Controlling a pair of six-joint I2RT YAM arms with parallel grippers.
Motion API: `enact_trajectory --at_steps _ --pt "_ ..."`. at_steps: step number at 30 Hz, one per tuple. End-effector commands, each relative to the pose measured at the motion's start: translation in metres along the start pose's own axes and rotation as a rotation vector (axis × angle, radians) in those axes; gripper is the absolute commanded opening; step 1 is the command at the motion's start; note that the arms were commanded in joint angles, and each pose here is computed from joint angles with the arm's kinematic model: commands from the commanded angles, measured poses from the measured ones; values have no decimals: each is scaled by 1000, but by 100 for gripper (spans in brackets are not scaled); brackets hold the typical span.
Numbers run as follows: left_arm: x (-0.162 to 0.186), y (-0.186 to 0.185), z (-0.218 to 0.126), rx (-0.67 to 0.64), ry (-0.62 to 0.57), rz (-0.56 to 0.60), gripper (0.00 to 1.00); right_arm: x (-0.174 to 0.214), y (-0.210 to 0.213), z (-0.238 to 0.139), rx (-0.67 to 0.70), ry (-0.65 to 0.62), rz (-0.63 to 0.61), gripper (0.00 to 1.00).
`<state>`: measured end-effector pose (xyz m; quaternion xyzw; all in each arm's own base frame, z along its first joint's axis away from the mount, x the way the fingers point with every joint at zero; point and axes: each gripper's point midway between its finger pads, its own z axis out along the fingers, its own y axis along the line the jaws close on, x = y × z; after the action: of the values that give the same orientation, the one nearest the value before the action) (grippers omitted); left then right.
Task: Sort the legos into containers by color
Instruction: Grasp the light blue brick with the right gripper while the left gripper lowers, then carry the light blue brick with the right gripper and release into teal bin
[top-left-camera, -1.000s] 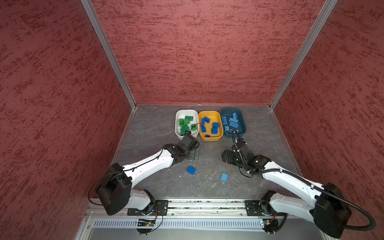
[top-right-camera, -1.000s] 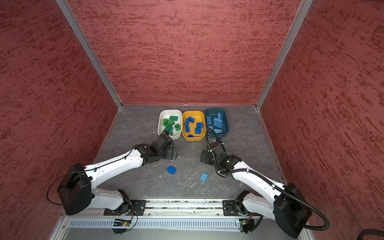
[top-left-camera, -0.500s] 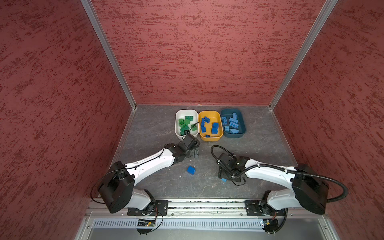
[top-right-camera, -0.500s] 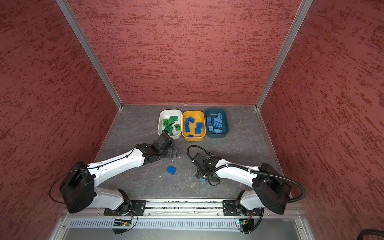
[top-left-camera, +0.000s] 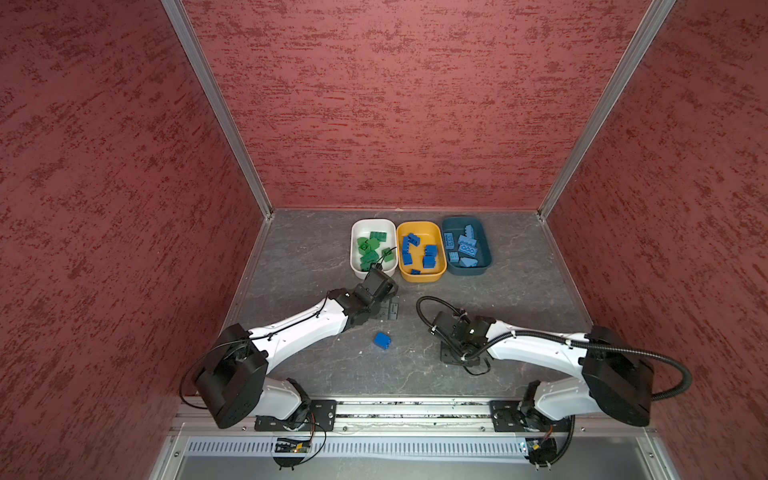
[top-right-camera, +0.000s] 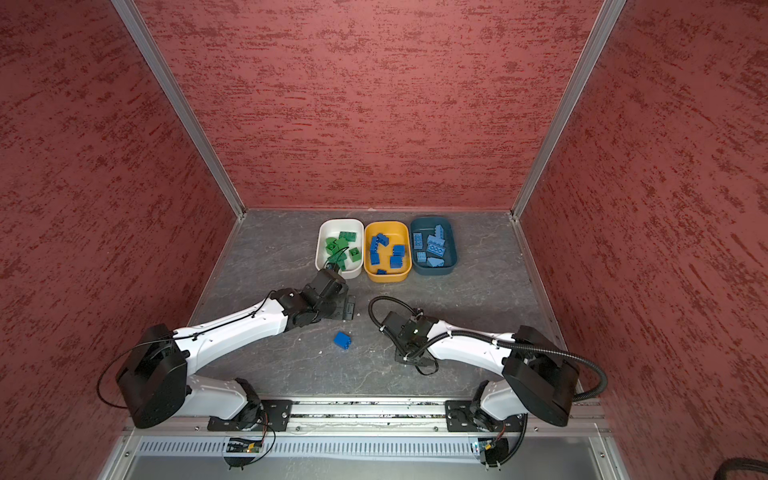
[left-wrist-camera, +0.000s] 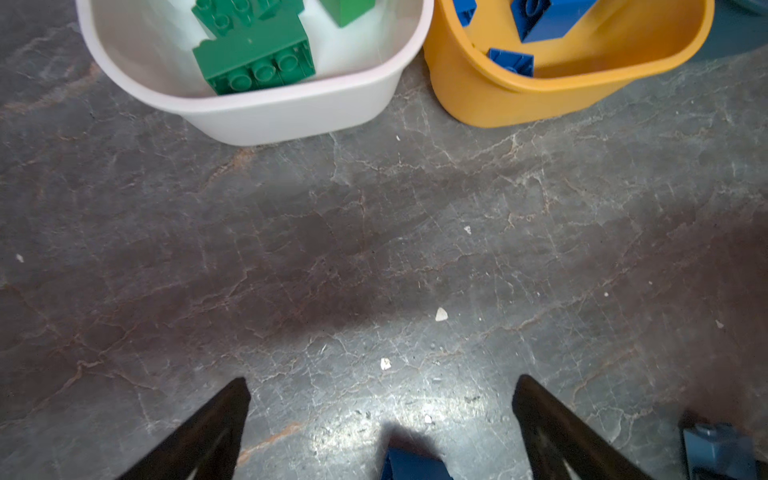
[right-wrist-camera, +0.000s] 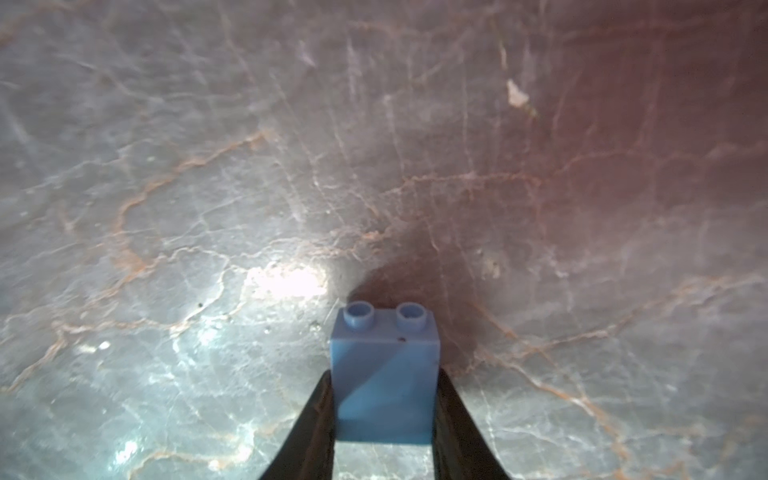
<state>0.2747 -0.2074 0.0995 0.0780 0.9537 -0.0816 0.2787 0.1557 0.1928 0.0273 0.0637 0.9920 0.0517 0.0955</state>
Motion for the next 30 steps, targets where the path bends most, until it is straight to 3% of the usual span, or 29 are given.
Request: enact_trajectory --at_steps 1,11,17,23,30 --pt "6 -4 -7 46 21 27 100 -32 11 -16 -80 -124 -5 30" --pt "9 -2 -8 36 23 -38 100 -151 20 -62 -215 -440 -12 32" --pt "5 -7 -9 41 19 -52 99 -228 -2 -74 -212 -569 30 32" --pt "0 -10 -11 52 8 -45 99 -294 -28 -70 -189 -584 49 34" --pt "-2 -13 -12 58 12 -44 99 -357 -53 -37 -41 -548 48 38"
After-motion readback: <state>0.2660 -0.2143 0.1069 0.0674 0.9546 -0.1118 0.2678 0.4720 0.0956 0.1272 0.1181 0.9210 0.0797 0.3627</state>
